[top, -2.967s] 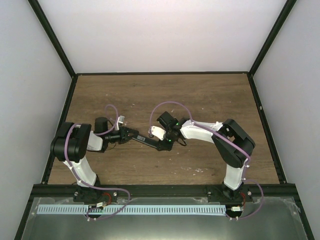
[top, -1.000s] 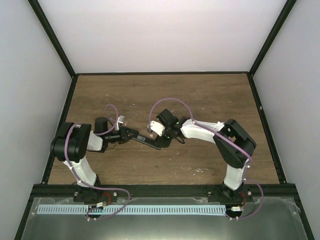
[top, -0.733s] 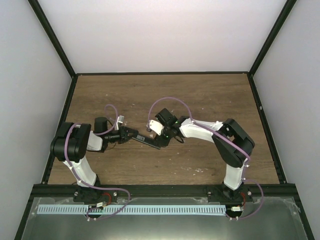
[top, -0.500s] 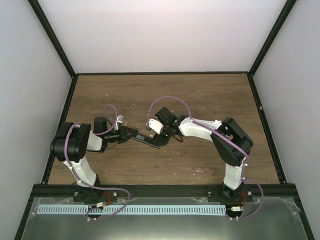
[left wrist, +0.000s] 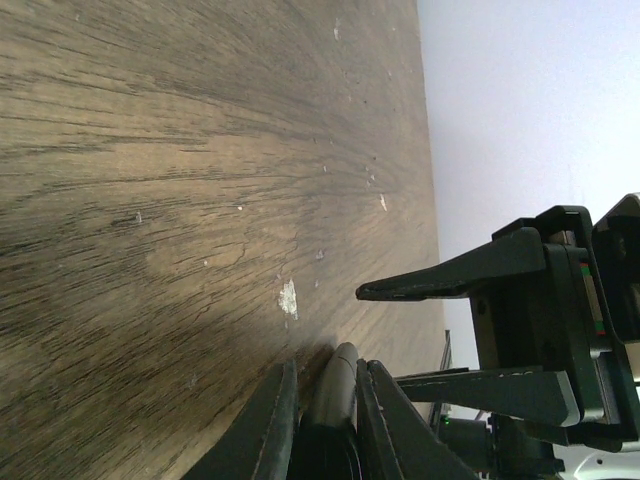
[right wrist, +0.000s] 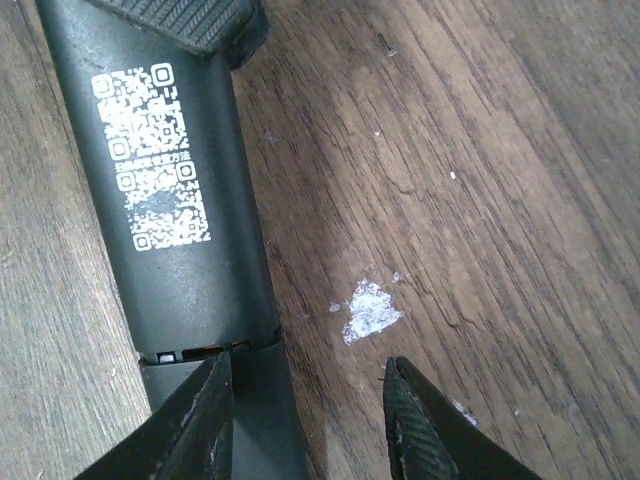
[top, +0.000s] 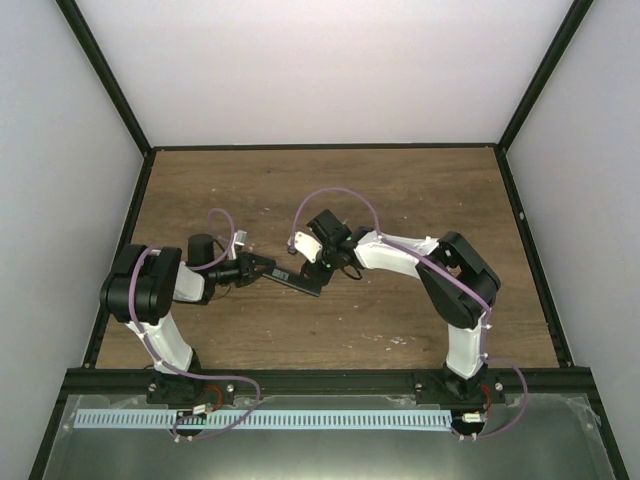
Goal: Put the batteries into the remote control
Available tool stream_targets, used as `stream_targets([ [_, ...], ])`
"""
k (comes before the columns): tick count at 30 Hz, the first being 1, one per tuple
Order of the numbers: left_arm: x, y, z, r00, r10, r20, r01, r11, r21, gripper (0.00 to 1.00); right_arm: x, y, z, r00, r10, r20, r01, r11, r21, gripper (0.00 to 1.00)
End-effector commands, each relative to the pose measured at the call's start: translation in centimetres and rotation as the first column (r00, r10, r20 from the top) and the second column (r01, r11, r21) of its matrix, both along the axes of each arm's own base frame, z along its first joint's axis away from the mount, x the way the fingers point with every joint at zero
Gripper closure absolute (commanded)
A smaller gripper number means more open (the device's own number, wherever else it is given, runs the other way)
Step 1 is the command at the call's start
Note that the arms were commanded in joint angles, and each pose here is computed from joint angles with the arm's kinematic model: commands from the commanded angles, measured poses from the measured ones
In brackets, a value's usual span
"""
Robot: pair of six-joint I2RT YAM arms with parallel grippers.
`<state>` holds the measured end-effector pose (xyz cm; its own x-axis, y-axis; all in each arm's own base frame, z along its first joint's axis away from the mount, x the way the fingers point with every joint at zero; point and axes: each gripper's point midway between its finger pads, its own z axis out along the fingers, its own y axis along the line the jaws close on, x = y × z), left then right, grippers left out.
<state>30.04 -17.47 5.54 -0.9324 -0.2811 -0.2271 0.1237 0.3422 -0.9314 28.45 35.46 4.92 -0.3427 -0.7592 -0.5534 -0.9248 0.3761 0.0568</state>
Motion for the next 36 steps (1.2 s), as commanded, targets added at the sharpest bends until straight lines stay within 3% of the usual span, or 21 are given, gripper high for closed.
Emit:
stream_targets([
  [1, -0.7, -0.6, 0.1, 0.999, -0.044, 0.019, 0.044, 0.999, -0.007, 1.00, 0.3, -0.7, -1.7, 0.999, -0.037, -0.012, 0.036, 0.999, -0.033, 0.66],
  [9, -0.7, -0.6, 0.1, 0.999, -0.042, 0.019, 0.042, 0.999, -0.009, 1.00, 1.2, -2.0, 3.2, 0.978, -0.195, -0.074, 0.201, 0.976, 0.087, 0.65],
  [16, -0.5, -0.6, 0.2, 0.999, -0.042, 0.025, 0.042, 0.999, -0.009, 1.00, -0.9, -5.2, 2.6, 0.912, -0.340, -0.231, 0.360, 0.931, 0.054, 0.60],
  [24, -0.5, -0.6, 0.2, 0.999, -0.042, 0.022, 0.042, 0.999, -0.008, 1.00, -3.8, -5.4, 0.5, 0.835, -0.365, -0.412, 0.396, 0.918, -0.011, 0.62],
  [36, -0.4, -0.6, 0.2, 0.999, -0.042, 0.023, 0.042, 0.999, -0.010, 1.00, -4.0, -4.7, -1.3, 0.786, -0.373, -0.492, 0.396, 0.916, -0.062, 0.66],
])
